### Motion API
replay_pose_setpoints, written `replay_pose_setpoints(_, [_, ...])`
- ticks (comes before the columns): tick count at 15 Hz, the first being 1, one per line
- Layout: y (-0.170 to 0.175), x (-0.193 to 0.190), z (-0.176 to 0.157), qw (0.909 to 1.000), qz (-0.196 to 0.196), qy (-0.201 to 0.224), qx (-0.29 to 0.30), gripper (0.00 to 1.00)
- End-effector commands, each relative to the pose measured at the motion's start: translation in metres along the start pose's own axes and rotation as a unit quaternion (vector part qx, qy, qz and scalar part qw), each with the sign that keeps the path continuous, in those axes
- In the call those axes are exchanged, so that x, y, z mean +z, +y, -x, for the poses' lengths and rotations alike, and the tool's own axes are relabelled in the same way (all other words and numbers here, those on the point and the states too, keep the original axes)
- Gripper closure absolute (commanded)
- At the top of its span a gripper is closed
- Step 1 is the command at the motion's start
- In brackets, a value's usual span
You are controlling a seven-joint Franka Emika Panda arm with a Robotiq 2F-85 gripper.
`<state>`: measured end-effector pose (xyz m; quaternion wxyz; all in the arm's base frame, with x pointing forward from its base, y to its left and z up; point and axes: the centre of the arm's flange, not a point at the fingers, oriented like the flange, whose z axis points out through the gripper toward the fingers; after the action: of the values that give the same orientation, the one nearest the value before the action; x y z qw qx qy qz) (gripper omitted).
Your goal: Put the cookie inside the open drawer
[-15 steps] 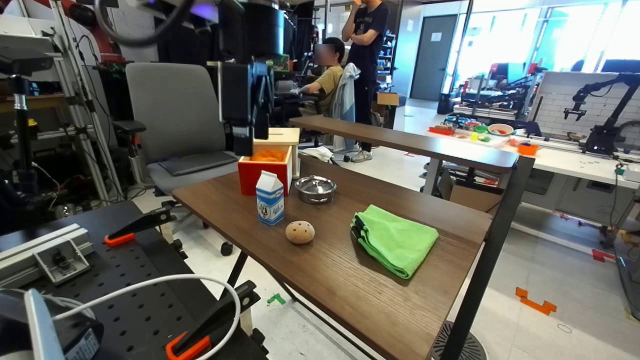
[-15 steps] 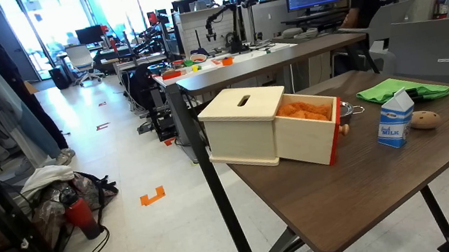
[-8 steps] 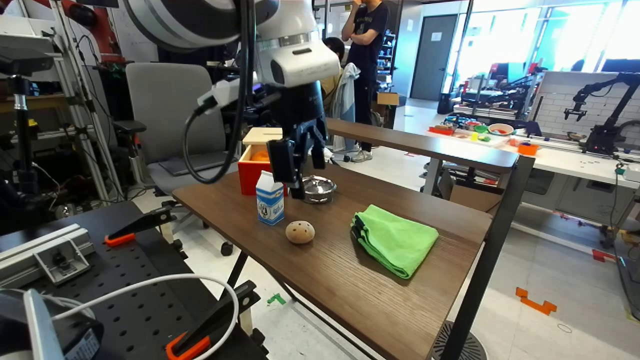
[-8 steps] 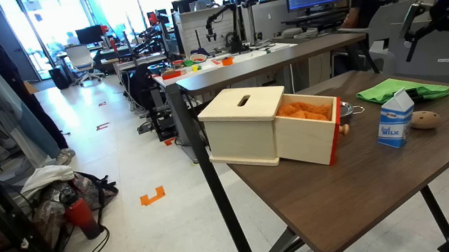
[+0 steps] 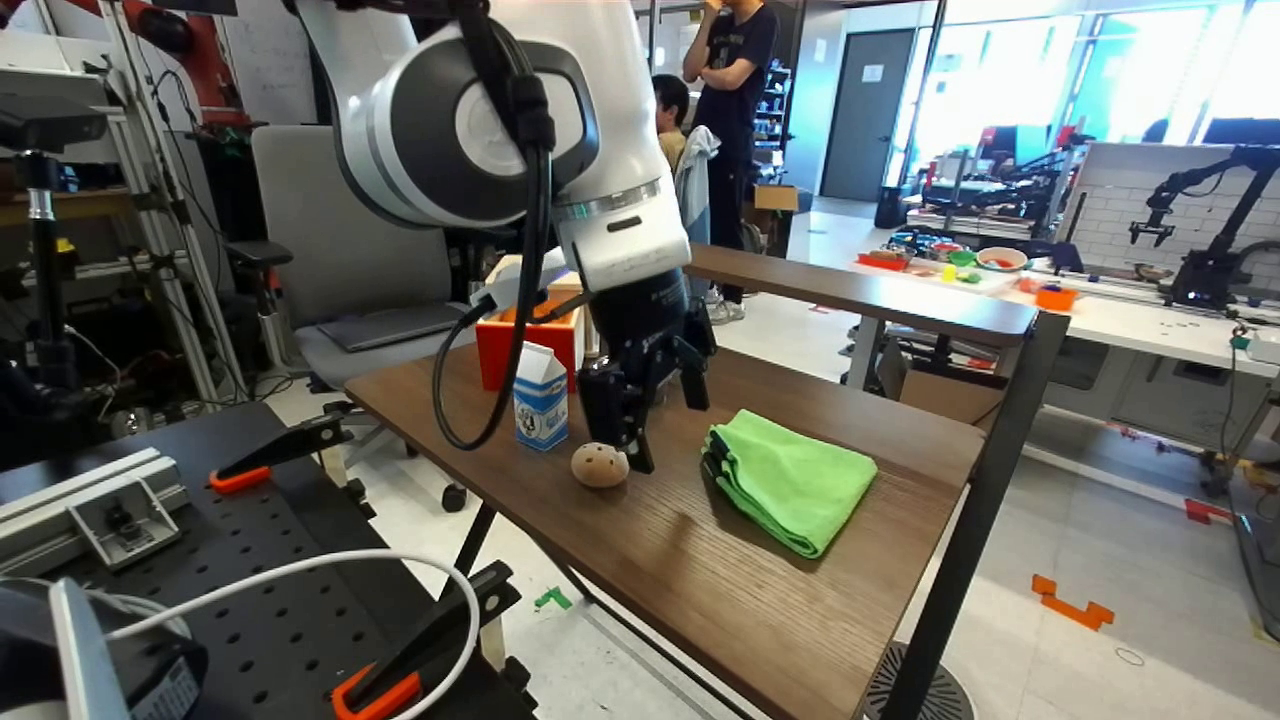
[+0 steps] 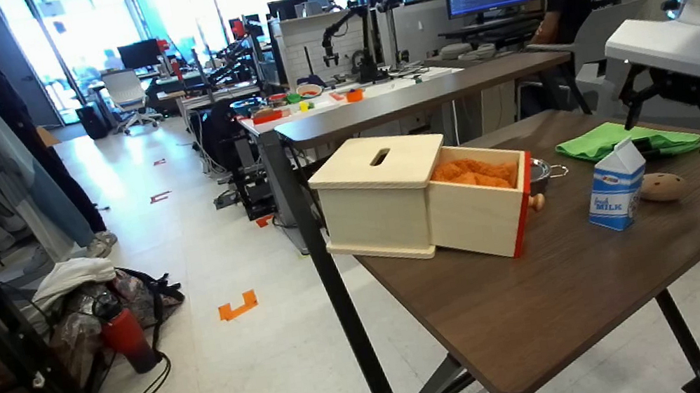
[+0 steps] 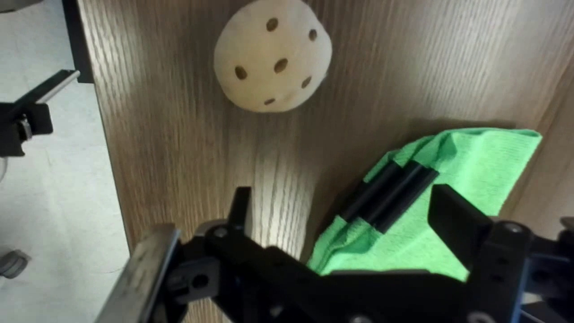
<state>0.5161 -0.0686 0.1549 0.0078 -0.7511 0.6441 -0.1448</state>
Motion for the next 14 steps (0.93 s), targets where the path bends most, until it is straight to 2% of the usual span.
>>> replay_pose_setpoints(1, [-0.006, 0.014, 0.023, 0.9975, 0.058, -0.022, 0.033, 0.00])
replay_pose_setpoints(3, [0.000, 0.017, 0.036, 0.9934, 0.099, -0.045, 0.037, 0.00])
replay_pose_setpoints(6, [0.002, 0.018, 0.050, 0.9877, 0.137, -0.064, 0.040, 0.00])
replay_pose_setpoints(12, [-0.009, 0.021, 0.048, 0.9848, 0.148, -0.071, 0.056, 0.00])
replay_pose_setpoints(13, [-0.010, 0.021, 0.047, 0.9849, 0.148, -0.070, 0.055, 0.25])
replay_pose_setpoints(14, [-0.010, 0.021, 0.045, 0.9850, 0.147, -0.071, 0.057, 0.26])
